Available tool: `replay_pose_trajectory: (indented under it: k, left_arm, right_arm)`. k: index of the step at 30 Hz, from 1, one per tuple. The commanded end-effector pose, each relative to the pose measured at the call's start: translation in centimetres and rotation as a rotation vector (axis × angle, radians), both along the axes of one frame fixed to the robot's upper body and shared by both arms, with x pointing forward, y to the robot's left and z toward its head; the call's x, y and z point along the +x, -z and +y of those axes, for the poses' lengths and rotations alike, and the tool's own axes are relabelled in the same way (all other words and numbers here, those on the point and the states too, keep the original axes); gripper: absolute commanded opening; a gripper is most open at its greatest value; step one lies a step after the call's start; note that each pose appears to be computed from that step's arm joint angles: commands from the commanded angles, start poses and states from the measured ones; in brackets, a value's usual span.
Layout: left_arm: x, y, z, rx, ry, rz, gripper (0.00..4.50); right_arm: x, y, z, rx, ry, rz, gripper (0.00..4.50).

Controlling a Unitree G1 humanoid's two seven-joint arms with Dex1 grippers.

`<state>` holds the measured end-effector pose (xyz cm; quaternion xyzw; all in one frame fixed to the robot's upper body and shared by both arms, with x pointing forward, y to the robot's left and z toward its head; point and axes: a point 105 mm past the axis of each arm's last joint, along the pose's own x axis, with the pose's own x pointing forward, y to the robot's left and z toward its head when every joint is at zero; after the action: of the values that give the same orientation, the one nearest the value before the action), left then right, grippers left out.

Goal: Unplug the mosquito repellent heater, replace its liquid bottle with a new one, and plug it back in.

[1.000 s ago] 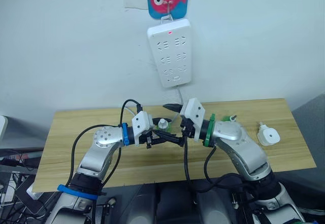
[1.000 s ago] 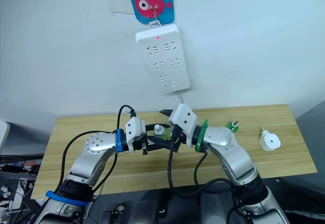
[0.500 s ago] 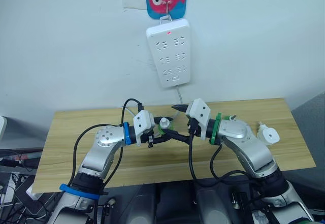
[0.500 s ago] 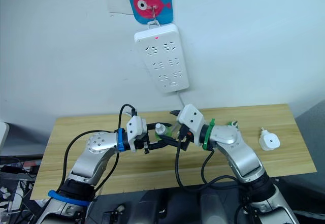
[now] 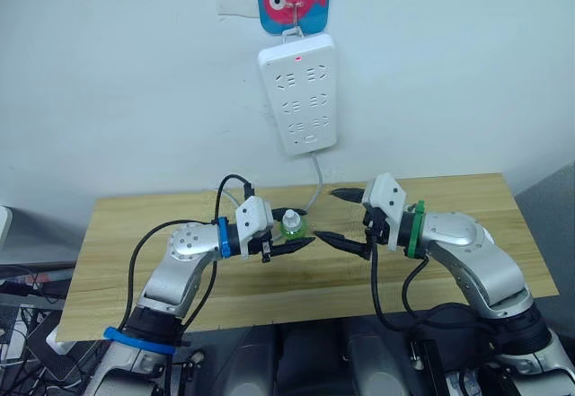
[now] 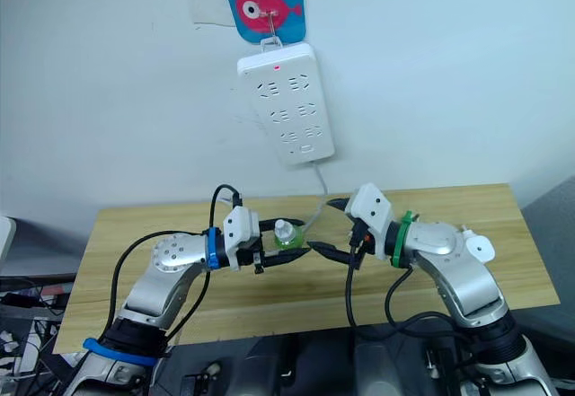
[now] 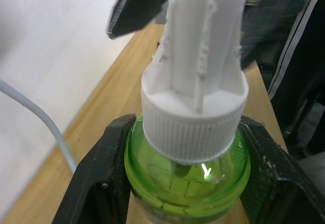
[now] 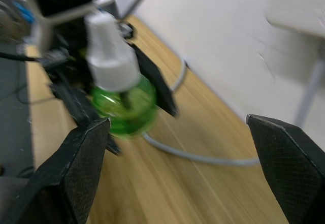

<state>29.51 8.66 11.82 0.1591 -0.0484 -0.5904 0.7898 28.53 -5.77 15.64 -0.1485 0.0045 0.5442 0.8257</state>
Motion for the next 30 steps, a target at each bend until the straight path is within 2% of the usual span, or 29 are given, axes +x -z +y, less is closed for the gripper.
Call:
replay_pose_trajectory:
  k: [1,7,12,23,27,30]
  left_arm:
    - [0.0,-0.6,0.1,-0.013,0.011,-0.012,2.26]
    - [-0.4,-0.6,0.0,-0.010,0.022,-0.009,2.26]
    - [-0.7,-0.5,-0.1,-0.008,0.028,-0.008,2.26]
    - [-1.2,-0.4,-0.2,-0.009,0.031,-0.007,2.26]
    - [-1.2,-0.3,-0.2,-0.014,0.028,-0.002,2.26]
    - [-1.2,-0.3,-0.2,-0.013,0.029,0.002,2.26]
  right_arm:
    - [-0.9,-1.2,2.4,0.051,-0.074,-0.041,4.49]
    - [-0.2,-1.2,4.1,0.081,-0.036,-0.058,4.49]
    - [0.2,-0.7,4.0,0.074,0.002,-0.061,4.49]
    - [0.9,-1.2,-1.1,0.023,0.094,-0.051,4.49]
    - [0.2,-1.2,-1.6,0.000,0.054,-0.037,4.49]
    - [-1.1,-1.2,-0.6,0.016,-0.037,-0.006,4.49]
